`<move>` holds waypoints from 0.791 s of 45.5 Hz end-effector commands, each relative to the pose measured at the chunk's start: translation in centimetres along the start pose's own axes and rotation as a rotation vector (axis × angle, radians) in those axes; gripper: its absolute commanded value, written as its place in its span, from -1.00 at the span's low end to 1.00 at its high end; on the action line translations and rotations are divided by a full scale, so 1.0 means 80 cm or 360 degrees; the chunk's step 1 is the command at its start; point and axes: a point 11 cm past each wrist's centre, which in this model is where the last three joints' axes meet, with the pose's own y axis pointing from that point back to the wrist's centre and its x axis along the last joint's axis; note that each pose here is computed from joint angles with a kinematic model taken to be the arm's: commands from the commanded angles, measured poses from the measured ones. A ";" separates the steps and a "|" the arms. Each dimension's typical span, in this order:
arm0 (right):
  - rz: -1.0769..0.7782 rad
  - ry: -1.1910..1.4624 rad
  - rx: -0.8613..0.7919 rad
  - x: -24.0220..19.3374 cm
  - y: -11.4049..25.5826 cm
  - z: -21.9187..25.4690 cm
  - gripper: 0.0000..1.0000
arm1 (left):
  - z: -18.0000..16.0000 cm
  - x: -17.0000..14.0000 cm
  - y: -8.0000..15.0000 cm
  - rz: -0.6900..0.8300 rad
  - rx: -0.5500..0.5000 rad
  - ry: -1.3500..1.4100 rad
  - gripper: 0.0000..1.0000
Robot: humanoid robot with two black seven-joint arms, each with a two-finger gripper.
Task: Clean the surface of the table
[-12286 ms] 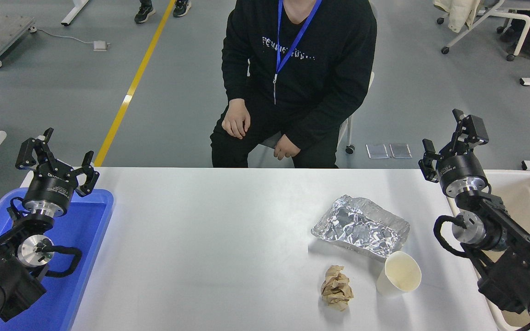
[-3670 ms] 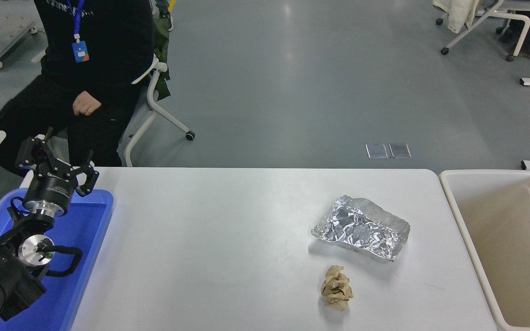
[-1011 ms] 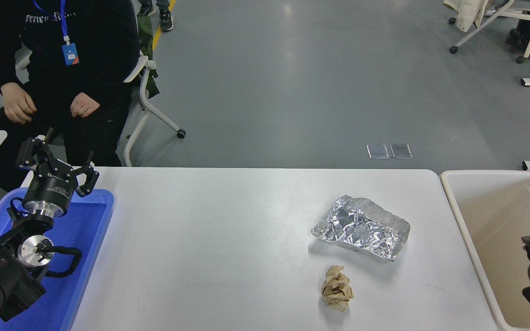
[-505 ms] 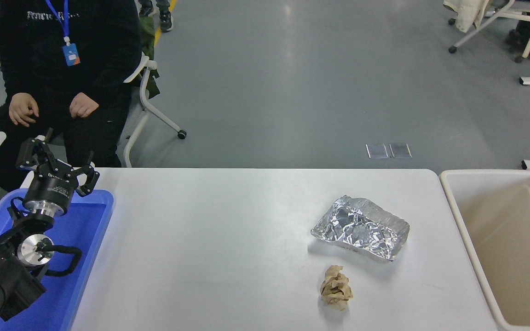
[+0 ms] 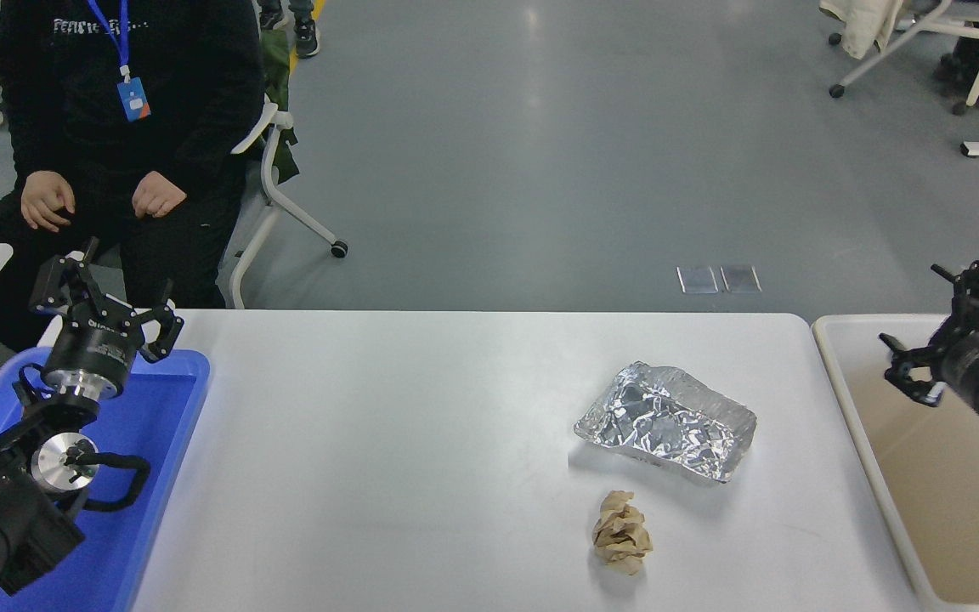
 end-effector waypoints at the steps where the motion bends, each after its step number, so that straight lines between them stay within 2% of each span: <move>1: -0.0227 -0.0183 0.0069 -0.074 -0.011 0.064 1.00 | 0.000 -0.001 0.000 -0.0002 0.0000 0.0001 1.00; 7: -0.0280 -0.0209 0.0076 -0.094 -0.015 0.081 1.00 | 0.000 -0.001 0.000 -0.0002 0.0000 0.0001 1.00; 27: -0.0233 -0.0109 0.0152 -0.113 -0.042 0.110 1.00 | 0.000 0.000 0.000 0.0000 0.0000 0.0000 1.00; 36: -0.0201 -0.0107 0.0208 -0.117 -0.054 0.103 1.00 | 0.000 0.000 0.000 0.0000 0.0000 0.0000 1.00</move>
